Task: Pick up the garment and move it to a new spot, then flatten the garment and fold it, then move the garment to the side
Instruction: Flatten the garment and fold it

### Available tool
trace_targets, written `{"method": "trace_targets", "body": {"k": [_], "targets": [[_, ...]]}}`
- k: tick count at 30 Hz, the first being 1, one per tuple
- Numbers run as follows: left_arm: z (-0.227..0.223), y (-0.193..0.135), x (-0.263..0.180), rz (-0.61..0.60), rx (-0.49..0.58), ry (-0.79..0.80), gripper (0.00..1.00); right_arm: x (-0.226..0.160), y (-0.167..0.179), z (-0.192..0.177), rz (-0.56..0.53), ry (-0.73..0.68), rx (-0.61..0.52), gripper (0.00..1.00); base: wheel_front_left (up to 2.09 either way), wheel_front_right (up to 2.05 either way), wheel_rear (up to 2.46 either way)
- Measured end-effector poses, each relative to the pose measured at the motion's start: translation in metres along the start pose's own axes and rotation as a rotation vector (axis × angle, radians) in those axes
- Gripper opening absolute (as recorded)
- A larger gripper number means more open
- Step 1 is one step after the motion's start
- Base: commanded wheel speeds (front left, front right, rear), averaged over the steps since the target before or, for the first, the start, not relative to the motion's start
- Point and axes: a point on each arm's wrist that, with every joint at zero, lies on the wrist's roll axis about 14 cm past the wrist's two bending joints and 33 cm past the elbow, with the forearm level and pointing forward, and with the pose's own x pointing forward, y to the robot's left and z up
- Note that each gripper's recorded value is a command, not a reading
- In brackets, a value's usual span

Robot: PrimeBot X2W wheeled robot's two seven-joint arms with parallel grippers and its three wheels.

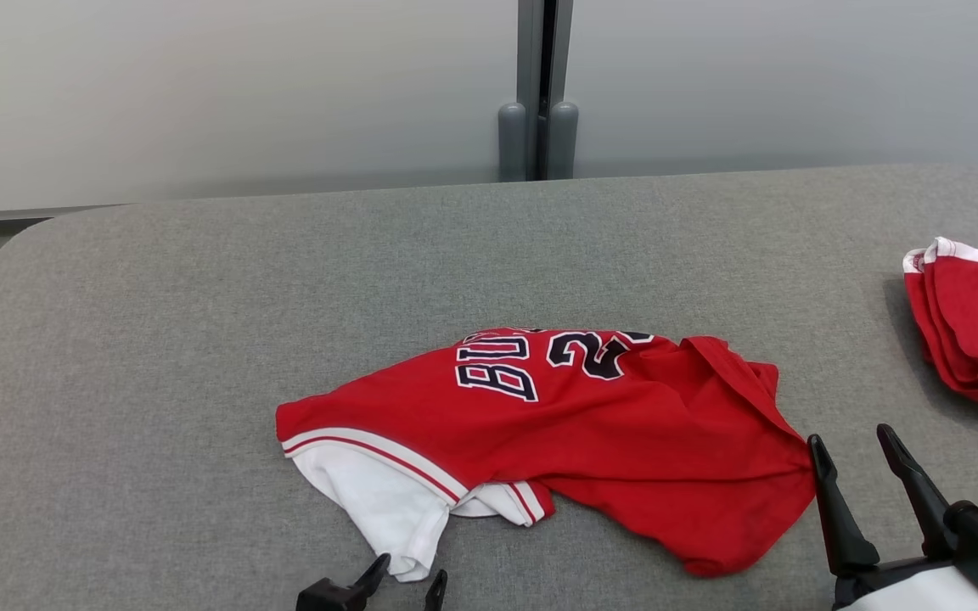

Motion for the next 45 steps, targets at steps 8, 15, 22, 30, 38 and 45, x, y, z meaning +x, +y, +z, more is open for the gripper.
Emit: {"method": "trace_targets", "body": {"k": [8, 15, 22, 30, 38, 45], "targets": [[-0.011, 0.007, 0.013, 0.014, 0.001, 0.045, 0.00, -0.002, -0.012, -0.014, -0.047, 0.033, 0.028, 1.00, 0.00, 0.00, 0.00], [-0.007, 0.014, 0.017, 0.031, 0.007, 0.023, 0.00, -0.011, -0.038, -0.049, -0.121, 0.148, 0.043, 1.00, 0.00, 0.00, 0.00], [0.001, 0.023, 0.026, 0.046, 0.008, 0.001, 0.00, 0.008, -0.034, -0.084, -0.082, 0.257, 0.072, 1.00, 0.00, 0.00, 0.00], [0.010, 0.032, 0.031, 0.070, -0.003, -0.039, 0.00, 0.031, -0.024, -0.107, -0.036, 0.317, 0.108, 0.00, 0.00, 0.00, 0.00], [0.075, 0.046, 0.031, 0.116, 0.041, -0.242, 0.00, 0.049, -0.016, -0.068, 0.008, 0.160, 0.107, 0.00, 0.00, 0.00, 0.00], [0.183, 0.047, 0.004, 0.114, 0.200, -0.566, 0.00, 0.055, -0.016, 0.018, 0.026, -0.072, 0.076, 0.00, 0.00, 0.00, 0.00]]}}
